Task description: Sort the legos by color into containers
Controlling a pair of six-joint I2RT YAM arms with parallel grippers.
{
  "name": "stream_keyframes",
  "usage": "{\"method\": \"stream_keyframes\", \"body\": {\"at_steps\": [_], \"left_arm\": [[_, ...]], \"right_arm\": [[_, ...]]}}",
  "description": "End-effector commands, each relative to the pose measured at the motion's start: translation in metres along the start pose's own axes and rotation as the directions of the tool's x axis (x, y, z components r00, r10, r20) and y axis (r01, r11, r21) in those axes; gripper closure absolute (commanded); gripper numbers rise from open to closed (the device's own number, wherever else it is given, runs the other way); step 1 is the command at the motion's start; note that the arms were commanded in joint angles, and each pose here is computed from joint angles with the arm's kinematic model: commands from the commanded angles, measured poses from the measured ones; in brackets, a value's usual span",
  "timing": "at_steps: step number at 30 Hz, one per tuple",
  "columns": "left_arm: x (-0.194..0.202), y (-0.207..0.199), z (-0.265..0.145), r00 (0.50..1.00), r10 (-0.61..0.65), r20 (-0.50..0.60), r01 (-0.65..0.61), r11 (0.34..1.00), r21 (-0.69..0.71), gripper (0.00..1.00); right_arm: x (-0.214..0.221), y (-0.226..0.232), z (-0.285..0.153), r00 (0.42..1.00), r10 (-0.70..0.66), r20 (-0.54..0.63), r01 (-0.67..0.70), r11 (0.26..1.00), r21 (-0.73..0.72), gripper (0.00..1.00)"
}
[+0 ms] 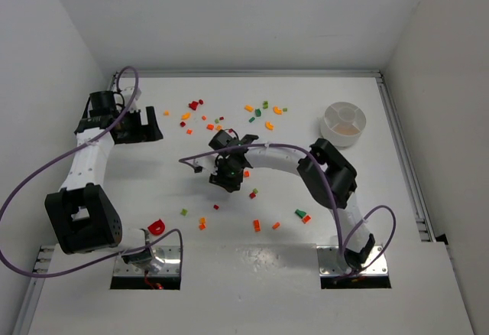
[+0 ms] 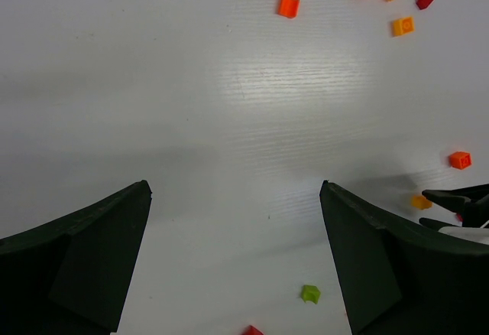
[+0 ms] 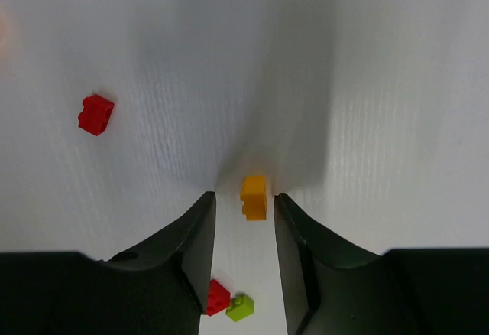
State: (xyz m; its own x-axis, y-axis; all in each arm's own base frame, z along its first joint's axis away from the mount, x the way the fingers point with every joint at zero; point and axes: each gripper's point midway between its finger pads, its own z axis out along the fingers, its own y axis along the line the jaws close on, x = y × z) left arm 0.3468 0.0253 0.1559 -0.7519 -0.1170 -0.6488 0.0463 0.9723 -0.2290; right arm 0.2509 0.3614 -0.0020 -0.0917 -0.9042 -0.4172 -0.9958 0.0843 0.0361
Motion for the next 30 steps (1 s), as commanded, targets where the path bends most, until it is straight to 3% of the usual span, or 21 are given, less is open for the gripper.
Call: {"method": "stream_keyframes", "body": {"at_steps": [1, 9, 13, 15, 16, 20, 24, 30], "left_arm": [[-0.017, 0.001, -0.007, 0.999, 0.005, 0.049, -0.006, 1.0, 0.013, 0.01], [-0.017, 0.001, -0.007, 0.999, 0.005, 0.049, -0.006, 1.0, 0.013, 0.01], [-0.019, -0.001, -0.011, 0.998, 0.013, 0.067, -0.013, 1.0, 0.011, 0.01], [-0.018, -0.001, -0.011, 0.997, 0.015, 0.074, -0.016, 1.0, 0.011, 0.01], [-0.018, -0.001, -0.011, 0.997, 0.015, 0.074, -0.016, 1.0, 0.011, 0.01], [-0.018, -0.003, -0.011, 0.997, 0.015, 0.075, -0.017, 1.0, 0.021, 0.01], [-0.021, -0.006, -0.011, 0.996, 0.019, 0.085, -0.022, 0.999, 0.039, 0.01], [-0.022, -0.007, -0.008, 0.996, 0.01, 0.086, -0.014, 0.999, 0.048, 0.01]], "right_arm": [[-0.017, -0.004, 0.003, 0.999, -0.01, 0.034, 0.01, 1.0, 0.015, 0.64], [-0.015, -0.003, 0.001, 0.999, -0.011, 0.036, 0.011, 1.0, 0.017, 0.92], [-0.021, -0.006, -0.041, 0.995, 0.029, 0.099, -0.035, 0.998, 0.059, 0.95], [-0.001, -0.02, -0.064, 0.992, 0.08, 0.095, -0.091, 0.989, 0.115, 0.95], [-0.002, -0.024, -0.092, 0.988, 0.081, 0.133, -0.102, 0.983, 0.155, 0.96], [0.056, -0.052, -0.144, 0.965, 0.222, 0.142, -0.252, 0.936, 0.245, 0.96], [0.126, -0.094, -0.198, 0.893, 0.404, 0.198, -0.449, 0.827, 0.337, 0.97], [0.221, -0.137, -0.269, 0.737, 0.597, 0.317, -0.668, 0.575, 0.472, 0.97]]}}
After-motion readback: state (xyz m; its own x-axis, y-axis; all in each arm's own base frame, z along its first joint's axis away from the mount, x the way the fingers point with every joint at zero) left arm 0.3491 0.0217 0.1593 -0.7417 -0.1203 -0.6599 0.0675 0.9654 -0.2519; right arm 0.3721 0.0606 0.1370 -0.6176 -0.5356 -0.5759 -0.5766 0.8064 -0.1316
